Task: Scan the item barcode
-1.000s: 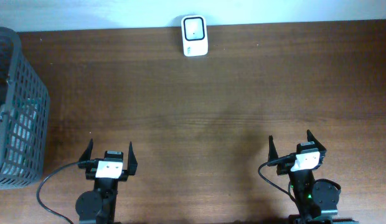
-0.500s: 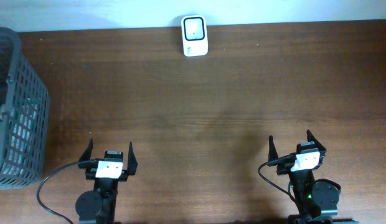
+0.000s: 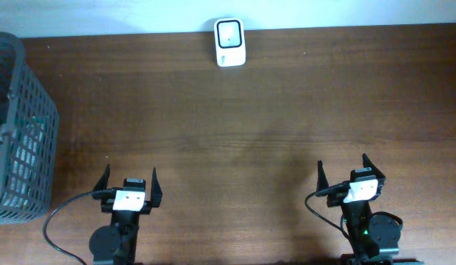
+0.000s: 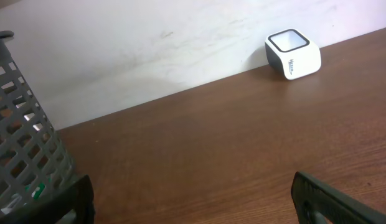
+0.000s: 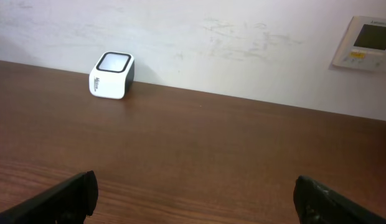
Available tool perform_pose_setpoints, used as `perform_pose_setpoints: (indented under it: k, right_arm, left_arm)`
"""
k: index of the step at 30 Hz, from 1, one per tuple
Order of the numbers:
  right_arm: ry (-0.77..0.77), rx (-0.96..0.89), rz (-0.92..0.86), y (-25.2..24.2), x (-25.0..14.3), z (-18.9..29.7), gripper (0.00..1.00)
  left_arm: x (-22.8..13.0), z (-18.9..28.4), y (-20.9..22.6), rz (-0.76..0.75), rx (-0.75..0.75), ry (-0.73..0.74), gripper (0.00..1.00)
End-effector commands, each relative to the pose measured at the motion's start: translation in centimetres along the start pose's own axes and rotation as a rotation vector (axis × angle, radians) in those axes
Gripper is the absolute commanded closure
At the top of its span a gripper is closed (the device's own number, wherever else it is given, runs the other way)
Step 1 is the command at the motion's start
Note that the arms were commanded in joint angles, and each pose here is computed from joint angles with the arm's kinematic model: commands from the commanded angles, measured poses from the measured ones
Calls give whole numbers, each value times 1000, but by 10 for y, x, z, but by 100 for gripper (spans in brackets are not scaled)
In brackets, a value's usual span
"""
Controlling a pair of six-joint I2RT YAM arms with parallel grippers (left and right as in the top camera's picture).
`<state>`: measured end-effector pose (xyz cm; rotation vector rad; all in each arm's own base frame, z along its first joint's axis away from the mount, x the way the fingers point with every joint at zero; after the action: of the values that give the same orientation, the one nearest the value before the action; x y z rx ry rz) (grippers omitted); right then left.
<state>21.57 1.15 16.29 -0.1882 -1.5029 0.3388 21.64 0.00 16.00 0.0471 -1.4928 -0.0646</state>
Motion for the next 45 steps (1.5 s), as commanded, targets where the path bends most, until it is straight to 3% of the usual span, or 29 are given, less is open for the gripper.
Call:
perform_pose_setpoints:
  k: [1,26,28,35,40,45]
  right_arm:
    - [4,7,0,2,-3,0,2]
    - [4,6,0,2,-3,0,2]
    - [4,7,0,2,-3,0,2]
    - [4,7,0,2,-3,0,2]
    - [4,7,0,2,-3,0,2]
    - [4,7,0,2,-3,0,2]
  left_arm:
    - [-2,0,1,-15,10,3,1]
    - [2,0,-4,-15,-29,-16,1]
    - [15,2,-17,-15,-120,-66,1]
    - [98,10,-11,19,-125,-82,1]
    - [159,-12,-6,31,-134,54,1]
    - [198,-41,-5,51,-161,253,1]
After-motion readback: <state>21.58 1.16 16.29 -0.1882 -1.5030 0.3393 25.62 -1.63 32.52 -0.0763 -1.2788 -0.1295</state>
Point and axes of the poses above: each gripper's point midway between its finger pads, its own z axis back along the fingers, its own y axis along the line the jaws close on, x = y × z, the point moved 3 cm from there along z, back along the fingers, and after that the axes turned 13 degrees about z, right-handed, at the moved point
